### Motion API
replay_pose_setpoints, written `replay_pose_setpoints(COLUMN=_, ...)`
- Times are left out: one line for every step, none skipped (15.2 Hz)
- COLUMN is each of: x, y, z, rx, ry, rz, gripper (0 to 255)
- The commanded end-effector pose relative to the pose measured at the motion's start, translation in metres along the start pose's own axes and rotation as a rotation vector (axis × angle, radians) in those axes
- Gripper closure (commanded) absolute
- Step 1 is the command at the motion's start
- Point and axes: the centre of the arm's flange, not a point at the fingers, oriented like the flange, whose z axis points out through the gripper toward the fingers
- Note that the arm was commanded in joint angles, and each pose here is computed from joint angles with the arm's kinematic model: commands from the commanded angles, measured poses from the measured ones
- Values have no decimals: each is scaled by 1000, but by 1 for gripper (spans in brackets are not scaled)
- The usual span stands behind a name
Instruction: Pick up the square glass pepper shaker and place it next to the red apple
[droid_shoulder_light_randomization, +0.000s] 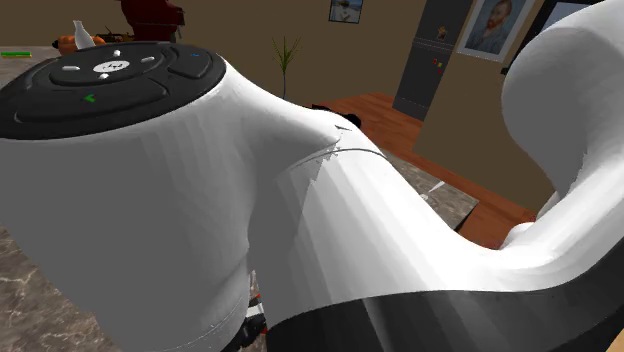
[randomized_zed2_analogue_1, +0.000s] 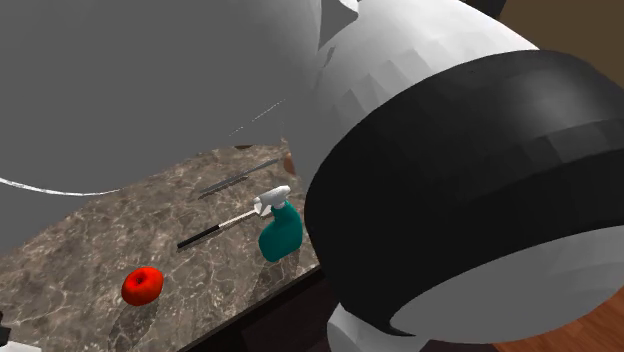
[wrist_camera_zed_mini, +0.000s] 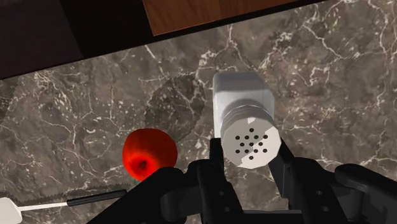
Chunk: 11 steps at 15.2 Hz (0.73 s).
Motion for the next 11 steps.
replay_pose_setpoints(x=-1, y=1, z=10, rx=0, ry=0, rz=0, gripper=255)
replay_pose_setpoints(x=-1, y=1, z=15, rx=0, ry=0, rz=0, gripper=255)
replay_pose_setpoints(x=-2, y=1, z=21, rx=0, ry=0, rz=0, gripper=255)
replay_pose_setpoints(x=-2, y=1, z=26, rx=0, ry=0, rz=0, gripper=255)
replay_pose_setpoints(x=-3, y=1, z=31, rx=0, ry=0, rz=0, gripper=255)
replay_pose_setpoints(x=-3, y=1, z=36, rx=0, ry=0, rz=0, gripper=255)
replay_pose_setpoints(x=-4, y=1, z=42, rx=0, ry=0, rz=0, gripper=255)
replay_pose_setpoints(x=-4, y=1, z=47, rx=0, ry=0, rz=0, gripper=255)
replay_pose_setpoints(x=-5, y=1, z=52, rx=0, ry=0, rz=0, gripper=255)
replay_pose_setpoints(x=-5, y=1, z=57, rx=0, ry=0, rz=0, gripper=255)
replay_pose_setpoints(x=-6, y=1, z=63, rx=0, ry=0, rz=0, gripper=255)
